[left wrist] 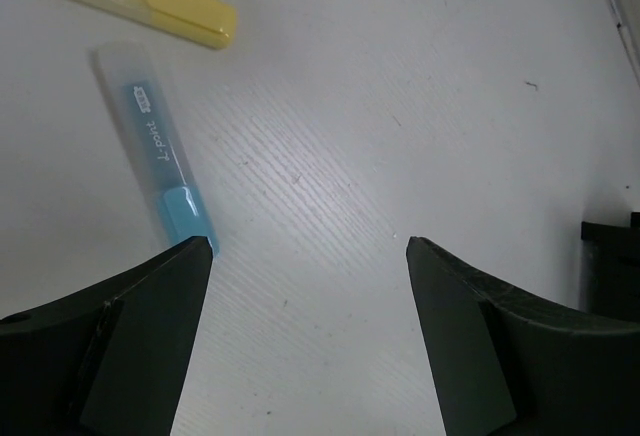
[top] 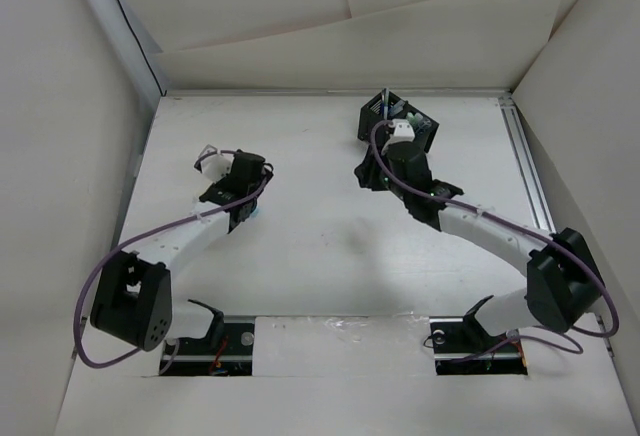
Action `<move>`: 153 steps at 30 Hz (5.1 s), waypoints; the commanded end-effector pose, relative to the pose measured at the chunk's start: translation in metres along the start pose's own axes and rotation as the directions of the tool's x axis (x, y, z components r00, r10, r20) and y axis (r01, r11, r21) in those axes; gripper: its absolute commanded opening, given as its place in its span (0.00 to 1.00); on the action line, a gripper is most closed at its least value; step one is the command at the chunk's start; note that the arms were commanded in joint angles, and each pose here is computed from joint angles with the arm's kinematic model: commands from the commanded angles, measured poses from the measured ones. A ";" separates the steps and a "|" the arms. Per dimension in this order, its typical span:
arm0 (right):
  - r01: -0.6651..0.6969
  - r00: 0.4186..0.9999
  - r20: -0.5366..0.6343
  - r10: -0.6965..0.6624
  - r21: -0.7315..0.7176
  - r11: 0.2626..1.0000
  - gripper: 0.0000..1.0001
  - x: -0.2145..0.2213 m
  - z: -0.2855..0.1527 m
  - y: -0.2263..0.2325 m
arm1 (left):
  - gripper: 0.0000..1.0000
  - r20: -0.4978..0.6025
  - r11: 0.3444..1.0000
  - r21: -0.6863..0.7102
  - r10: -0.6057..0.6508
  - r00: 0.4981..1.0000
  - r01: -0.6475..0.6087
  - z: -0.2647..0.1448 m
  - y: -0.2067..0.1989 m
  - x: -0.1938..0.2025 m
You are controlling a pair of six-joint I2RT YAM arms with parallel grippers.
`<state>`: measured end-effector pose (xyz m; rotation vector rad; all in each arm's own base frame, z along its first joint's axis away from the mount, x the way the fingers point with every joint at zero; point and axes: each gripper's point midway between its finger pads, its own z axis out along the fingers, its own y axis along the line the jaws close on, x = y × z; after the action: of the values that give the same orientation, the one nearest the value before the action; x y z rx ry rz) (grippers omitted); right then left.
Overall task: Sort the stationery into containers
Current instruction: Pick up the pen from the center of the board, then place the pen in the storage box.
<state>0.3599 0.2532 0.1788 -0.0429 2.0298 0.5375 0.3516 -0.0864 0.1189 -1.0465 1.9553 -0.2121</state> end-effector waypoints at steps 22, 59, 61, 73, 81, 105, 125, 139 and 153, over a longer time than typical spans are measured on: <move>-0.065 0.997 0.046 0.068 -0.052 0.997 0.44 -0.027 -0.017 -0.023 | 0.61 -0.019 0.961 -0.277 -0.015 1.000 0.009 0.049 0.067 -0.011; -0.087 0.995 0.035 0.089 -0.055 0.995 0.45 -0.024 -0.017 -0.032 | 0.08 -0.158 0.957 -0.264 0.080 0.984 -0.120 0.057 0.074 0.027; -0.086 0.996 0.031 0.089 -0.080 0.993 0.51 -0.026 -0.020 -0.027 | 0.05 -0.180 0.970 -0.211 0.080 0.980 -0.119 0.050 0.065 0.031; -0.045 0.999 -0.021 0.042 -0.191 0.981 0.70 -0.017 -0.017 -0.011 | 0.07 -0.207 0.982 0.173 0.114 0.972 -0.078 0.023 0.003 0.029; -0.050 0.995 -0.095 0.021 -0.314 0.948 0.70 -0.009 -0.007 0.016 | 0.07 -0.212 0.863 0.500 0.210 0.954 -0.079 0.005 -0.054 0.047; -0.119 0.988 -0.141 0.065 -0.421 0.899 0.64 -0.024 0.038 0.097 | 0.08 -0.078 0.487 0.859 0.431 0.899 -0.159 -0.058 -0.105 0.081; -0.189 0.961 -0.266 0.079 -0.418 0.889 0.33 0.017 0.082 0.111 | 0.08 -0.105 0.433 0.895 0.443 0.890 -0.109 -0.070 -0.108 0.089; -0.207 0.977 -0.099 0.188 -0.260 0.943 0.00 -0.040 0.084 0.049 | 0.79 -0.101 0.347 0.935 0.466 0.879 -0.076 -0.087 -0.115 0.092; -0.344 0.875 0.392 0.286 0.086 0.935 0.00 -0.205 0.028 -0.146 | 0.82 -0.082 0.317 0.946 0.439 0.895 -0.069 -0.107 -0.116 0.079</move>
<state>0.5130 0.1230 0.2332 0.3911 1.8761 0.6400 0.3229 -0.2394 0.1725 0.0864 1.8300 -1.2097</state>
